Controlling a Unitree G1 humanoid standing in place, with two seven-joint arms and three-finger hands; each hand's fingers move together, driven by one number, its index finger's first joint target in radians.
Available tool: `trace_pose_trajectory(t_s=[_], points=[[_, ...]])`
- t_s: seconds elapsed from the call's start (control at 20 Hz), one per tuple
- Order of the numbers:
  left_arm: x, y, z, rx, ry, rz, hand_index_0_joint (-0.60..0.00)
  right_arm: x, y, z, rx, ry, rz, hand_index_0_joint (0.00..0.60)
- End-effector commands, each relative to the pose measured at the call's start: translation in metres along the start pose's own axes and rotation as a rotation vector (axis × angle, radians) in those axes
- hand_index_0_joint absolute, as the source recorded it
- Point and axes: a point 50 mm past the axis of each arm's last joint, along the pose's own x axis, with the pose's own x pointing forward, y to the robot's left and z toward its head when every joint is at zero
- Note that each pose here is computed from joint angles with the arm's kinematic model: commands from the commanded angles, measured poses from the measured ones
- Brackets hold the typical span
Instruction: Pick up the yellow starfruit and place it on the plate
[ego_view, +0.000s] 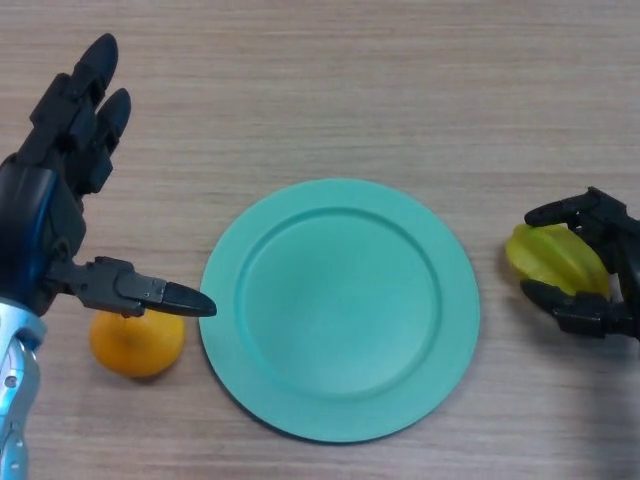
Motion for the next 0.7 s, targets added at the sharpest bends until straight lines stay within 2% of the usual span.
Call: trace_pose_trajectory(t_s=[0.05,0.2,0.3,0.35,0.4,0.5,0.55,0.6,0.65,0.7], points=[[-0.001,0.018,0.035,0.064,-0.21,0.055,0.0,0.004,-0.03,0.037,0.1,-0.143,-0.096,0.6],[-0.001,0.017,0.034,0.058,-0.206,0.053,0.0,0.0,-0.033,0.058,0.163,-0.166,-0.089,0.6],[-0.001,0.017,0.036,0.058,-0.208,0.057,0.0,-0.003,-0.026,0.075,0.175,-0.189,-0.059,0.6],[0.0,0.016,0.036,0.058,-0.208,0.054,0.0,-0.006,-0.018,0.09,0.16,-0.237,-0.036,0.6],[0.0,0.016,0.036,0.054,-0.209,0.053,0.0,-0.006,-0.015,0.094,0.138,-0.255,-0.028,0.6],[-0.001,0.017,0.037,0.054,-0.218,0.064,0.0,-0.013,0.002,0.106,0.174,-0.254,0.023,0.6],[-0.001,0.019,0.037,0.049,-0.216,0.068,0.0,-0.017,0.015,0.117,0.21,-0.268,0.051,0.6],[-0.001,0.019,0.038,0.048,-0.214,0.07,0.0,-0.019,0.02,0.12,0.213,-0.284,0.063,0.6],[-0.002,0.018,0.038,0.05,-0.212,0.073,0.0,-0.022,0.035,0.126,0.217,-0.304,0.116,0.6],[-0.002,0.018,0.039,0.05,-0.209,0.071,0.0,-0.023,0.04,0.128,0.208,-0.318,0.129,0.6]])
